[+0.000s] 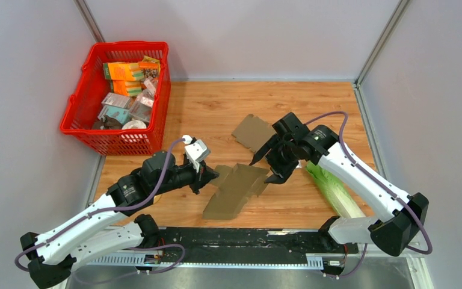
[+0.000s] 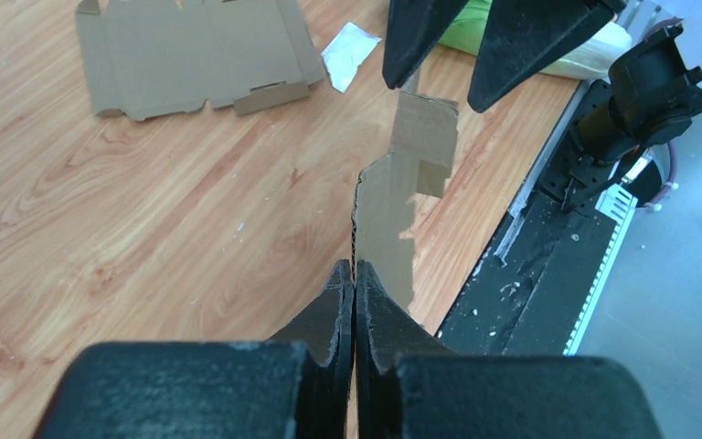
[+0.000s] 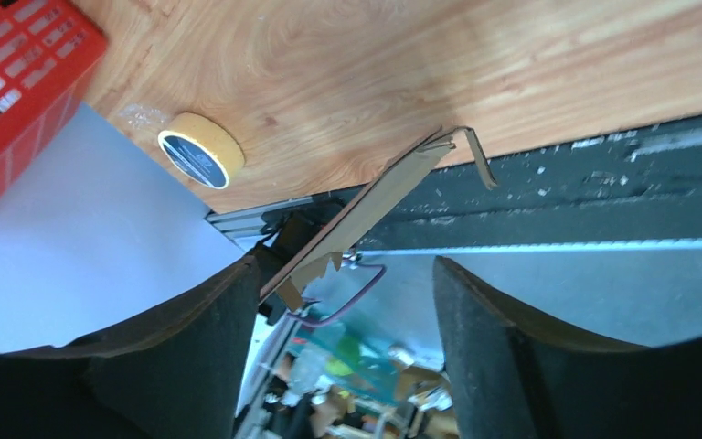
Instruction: Fold the paper box
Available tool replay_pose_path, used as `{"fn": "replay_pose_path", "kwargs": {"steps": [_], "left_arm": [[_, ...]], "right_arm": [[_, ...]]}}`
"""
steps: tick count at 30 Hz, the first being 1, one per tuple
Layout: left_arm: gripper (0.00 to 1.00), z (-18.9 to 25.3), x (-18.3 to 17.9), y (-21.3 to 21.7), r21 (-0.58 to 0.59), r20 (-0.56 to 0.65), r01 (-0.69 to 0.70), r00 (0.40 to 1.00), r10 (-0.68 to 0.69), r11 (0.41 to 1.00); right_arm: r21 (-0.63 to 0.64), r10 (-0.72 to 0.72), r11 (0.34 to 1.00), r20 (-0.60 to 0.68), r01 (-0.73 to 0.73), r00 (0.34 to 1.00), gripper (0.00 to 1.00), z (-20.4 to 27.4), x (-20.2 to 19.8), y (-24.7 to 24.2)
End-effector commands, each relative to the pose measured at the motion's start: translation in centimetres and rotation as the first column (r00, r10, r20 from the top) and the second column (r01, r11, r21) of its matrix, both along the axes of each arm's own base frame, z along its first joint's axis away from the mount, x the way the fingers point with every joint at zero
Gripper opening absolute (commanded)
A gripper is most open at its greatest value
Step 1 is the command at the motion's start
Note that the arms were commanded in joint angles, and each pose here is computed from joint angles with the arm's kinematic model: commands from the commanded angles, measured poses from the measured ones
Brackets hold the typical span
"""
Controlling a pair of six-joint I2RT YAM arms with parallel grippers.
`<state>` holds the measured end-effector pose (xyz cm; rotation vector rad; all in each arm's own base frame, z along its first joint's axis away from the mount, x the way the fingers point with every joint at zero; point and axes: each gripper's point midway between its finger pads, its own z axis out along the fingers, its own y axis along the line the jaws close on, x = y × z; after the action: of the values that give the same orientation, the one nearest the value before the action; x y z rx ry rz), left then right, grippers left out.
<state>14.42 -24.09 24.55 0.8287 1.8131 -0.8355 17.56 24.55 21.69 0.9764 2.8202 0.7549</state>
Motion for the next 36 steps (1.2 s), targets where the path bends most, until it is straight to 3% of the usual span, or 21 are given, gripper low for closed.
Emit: {"fn": "replay_pose_path", "kwargs": {"steps": [1,5,8,12,15,19,23,26,32,36], "left_arm": [[0.0,1.5,0.7,-0.2,-0.024,0.085,0.003,0.996,-0.001,1.0],[0.0,1.5,0.7,-0.3,-0.021,0.091,0.013,0.996,-0.011,1.0],[0.0,1.5,0.7,-0.4,-0.024,0.091,0.013,0.996,-0.011,1.0],[0.0,1.5,0.8,-0.5,-0.026,0.088,0.013,0.996,-0.011,1.0],[0.0,1.3,0.7,-0.7,-0.024,0.083,0.02,0.996,-0.018,1.0],[0.0,1.0,0.7,-0.7,-0.018,0.076,0.021,0.997,-0.02,1.0],[0.0,0.5,0.7,-0.7,-0.003,0.07,0.024,0.997,-0.023,1.0],[0.0,0.4,0.6,-0.7,0.0,0.066,0.027,0.997,-0.027,1.0],[0.0,0.4,0.6,-1.1,-0.003,0.063,0.041,0.997,-0.041,0.999],[0.0,0.5,0.6,-1.0,-0.004,0.067,0.042,0.997,-0.042,0.999]], "right_arm": [[0.105,-0.131,0.984,-0.119,0.144,0.984,0.7,0.8,-0.7,1.1],[0.119,-0.175,0.974,-0.127,0.191,0.976,0.65,0.8,0.1,1.4],[0.154,-0.196,0.963,-0.155,0.22,0.968,0.54,0.3,0.4,2.1],[0.174,-0.223,0.952,-0.163,0.251,0.961,0.5,-0.1,0.7,2.3],[0.182,-0.22,0.952,-0.156,0.247,0.963,0.36,0.0,1.0,2.4],[0.183,-0.219,0.952,-0.158,0.247,0.963,0.34,-0.1,1.0,2.2],[0.166,-0.217,0.956,-0.156,0.242,0.964,0.43,-0.2,1.0,1.4],[0.166,-0.229,0.953,-0.154,0.254,0.961,0.45,-0.1,1.1,0.9],[0.181,-0.226,0.95,-0.164,0.255,0.96,0.39,0.2,1.4,1.1],[0.175,-0.226,0.951,-0.173,0.256,0.959,0.42,-0.3,1.5,1.2]]}}
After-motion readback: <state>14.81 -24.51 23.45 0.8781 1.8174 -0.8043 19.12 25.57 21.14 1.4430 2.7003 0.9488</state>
